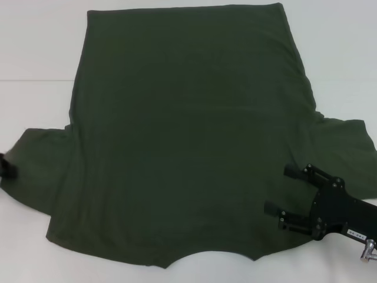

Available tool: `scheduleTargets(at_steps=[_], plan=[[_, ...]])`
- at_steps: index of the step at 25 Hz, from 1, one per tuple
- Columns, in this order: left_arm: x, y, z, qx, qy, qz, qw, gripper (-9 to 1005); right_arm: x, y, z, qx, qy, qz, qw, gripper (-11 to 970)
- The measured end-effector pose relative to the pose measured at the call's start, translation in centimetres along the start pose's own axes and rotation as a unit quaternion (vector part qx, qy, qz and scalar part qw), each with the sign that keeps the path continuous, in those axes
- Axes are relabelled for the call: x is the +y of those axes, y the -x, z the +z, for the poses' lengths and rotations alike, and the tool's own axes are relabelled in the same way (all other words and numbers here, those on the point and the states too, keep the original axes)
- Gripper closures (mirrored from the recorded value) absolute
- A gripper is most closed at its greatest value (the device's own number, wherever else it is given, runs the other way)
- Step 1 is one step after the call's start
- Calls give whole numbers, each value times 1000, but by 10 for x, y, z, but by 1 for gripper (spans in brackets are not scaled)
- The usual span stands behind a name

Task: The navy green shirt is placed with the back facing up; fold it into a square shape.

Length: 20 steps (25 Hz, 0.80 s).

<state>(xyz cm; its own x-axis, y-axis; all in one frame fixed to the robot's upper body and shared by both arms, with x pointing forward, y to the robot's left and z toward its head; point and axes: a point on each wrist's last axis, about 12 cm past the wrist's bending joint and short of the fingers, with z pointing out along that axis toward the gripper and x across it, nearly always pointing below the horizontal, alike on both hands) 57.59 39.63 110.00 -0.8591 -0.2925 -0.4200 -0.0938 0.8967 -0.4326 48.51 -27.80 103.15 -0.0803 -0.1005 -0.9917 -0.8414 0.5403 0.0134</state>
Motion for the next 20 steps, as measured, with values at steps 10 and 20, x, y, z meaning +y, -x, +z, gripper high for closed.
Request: scheduleTargets(at_steps=[10,20], plan=[[5,13,-13,-21,7,4,1000,985,1,0,-1,-3,2,1,1000,28],[-26,20,-13,-23,-73,2,997,987,2,0,-1,-4,4,1,1000,28]])
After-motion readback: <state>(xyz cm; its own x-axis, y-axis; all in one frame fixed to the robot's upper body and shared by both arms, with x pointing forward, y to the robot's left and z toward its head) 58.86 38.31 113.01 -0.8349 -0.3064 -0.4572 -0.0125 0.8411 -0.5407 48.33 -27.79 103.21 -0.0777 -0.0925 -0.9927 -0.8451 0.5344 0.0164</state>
